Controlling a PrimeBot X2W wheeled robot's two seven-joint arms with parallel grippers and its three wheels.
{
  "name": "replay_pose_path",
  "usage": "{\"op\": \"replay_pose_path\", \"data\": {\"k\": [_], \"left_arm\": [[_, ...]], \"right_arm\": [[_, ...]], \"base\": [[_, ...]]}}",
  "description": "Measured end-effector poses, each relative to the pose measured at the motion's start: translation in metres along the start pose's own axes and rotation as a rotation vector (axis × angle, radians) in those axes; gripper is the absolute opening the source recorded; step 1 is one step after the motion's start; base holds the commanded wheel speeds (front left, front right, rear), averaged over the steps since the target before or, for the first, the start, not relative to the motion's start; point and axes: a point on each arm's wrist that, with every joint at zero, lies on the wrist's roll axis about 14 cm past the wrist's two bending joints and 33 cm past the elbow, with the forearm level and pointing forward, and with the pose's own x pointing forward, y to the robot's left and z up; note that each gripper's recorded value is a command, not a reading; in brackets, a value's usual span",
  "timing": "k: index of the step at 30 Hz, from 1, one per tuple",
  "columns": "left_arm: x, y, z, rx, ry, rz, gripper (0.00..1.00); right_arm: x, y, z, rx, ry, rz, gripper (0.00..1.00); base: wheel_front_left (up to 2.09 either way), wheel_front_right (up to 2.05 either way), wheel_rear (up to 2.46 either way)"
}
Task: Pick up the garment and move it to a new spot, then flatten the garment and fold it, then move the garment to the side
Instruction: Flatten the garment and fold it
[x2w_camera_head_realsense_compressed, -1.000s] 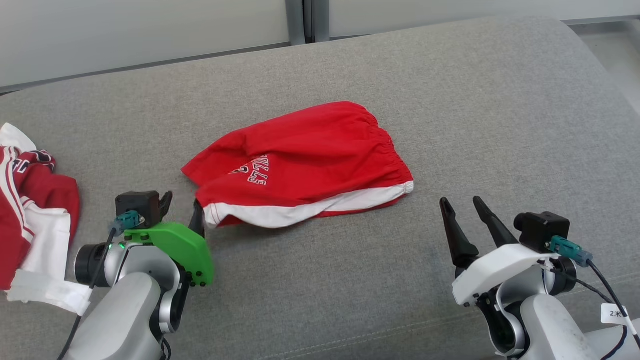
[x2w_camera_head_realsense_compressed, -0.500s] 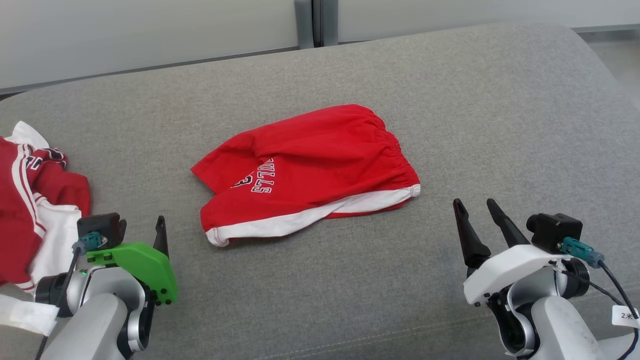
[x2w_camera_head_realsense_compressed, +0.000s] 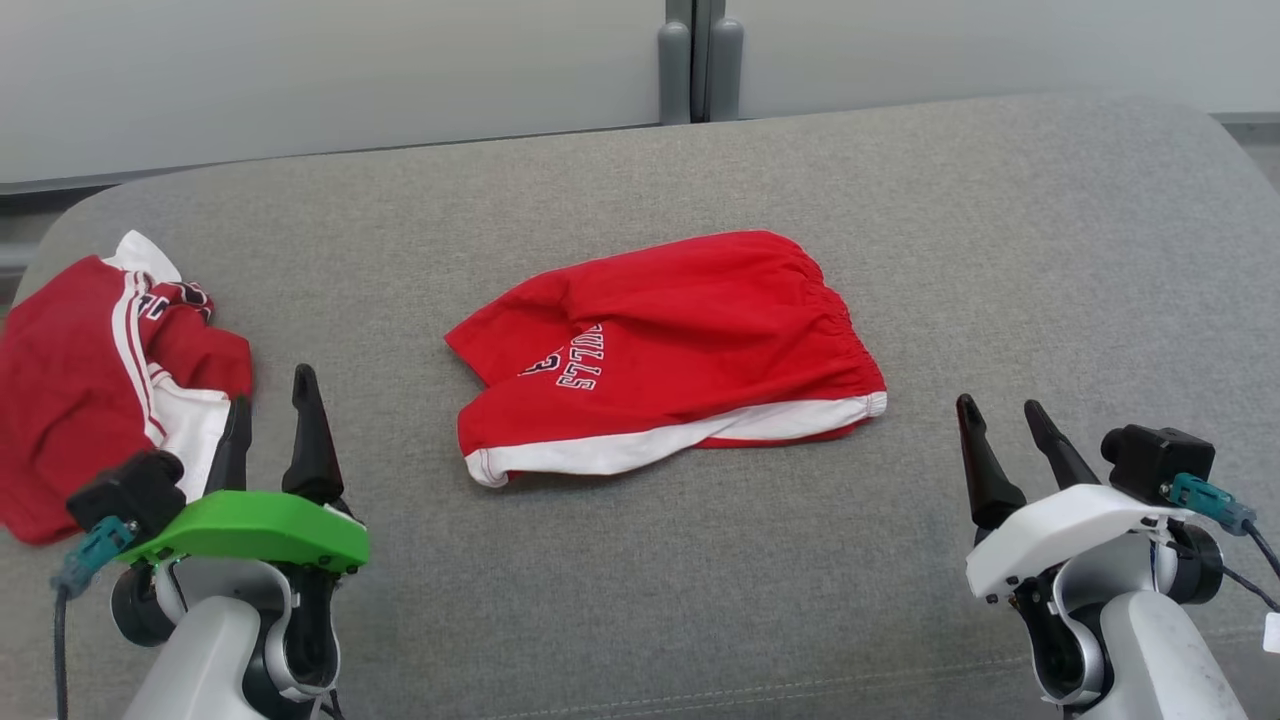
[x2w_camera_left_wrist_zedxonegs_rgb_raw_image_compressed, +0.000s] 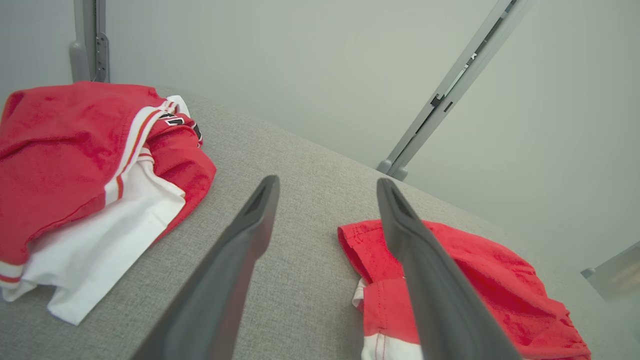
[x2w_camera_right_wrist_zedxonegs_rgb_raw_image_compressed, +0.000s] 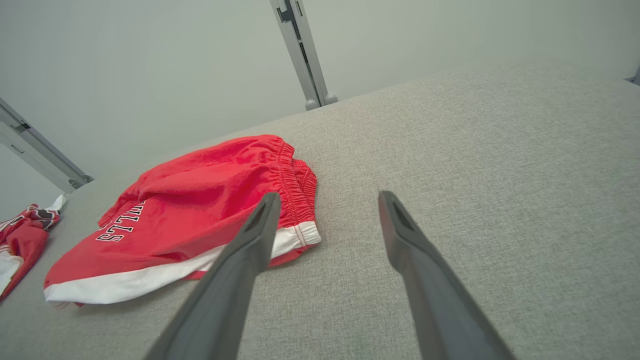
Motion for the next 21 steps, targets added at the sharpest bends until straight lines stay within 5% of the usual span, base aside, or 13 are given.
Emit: {"op": "replay_pose_path", "data": {"k": [9, 17, 21], "left_arm": [[-0.028, -0.015, 0.036, -0.195, -0.172, -0.079, 1.0], [-0.054, -0.013, 0.023, -0.156, -0.165, -0.122, 1.0], [-0.066, -0.004, 0.014, -0.036, -0.14, -0.113, 1.0]], "right_arm": [[0.003, 0.024, 0.003, 0.037, -0.03, 0.065, 1.0], [0.003, 0.037, 0.004, 0.025, -0.046, 0.102, 1.0], [0.002, 0.038, 0.0, 0.003, -0.035, 0.105, 1.0]], "base": [[0.0, 0.0, 0.0], [0.0, 0.0, 0.0], [0.0, 0.0, 0.0]]}}
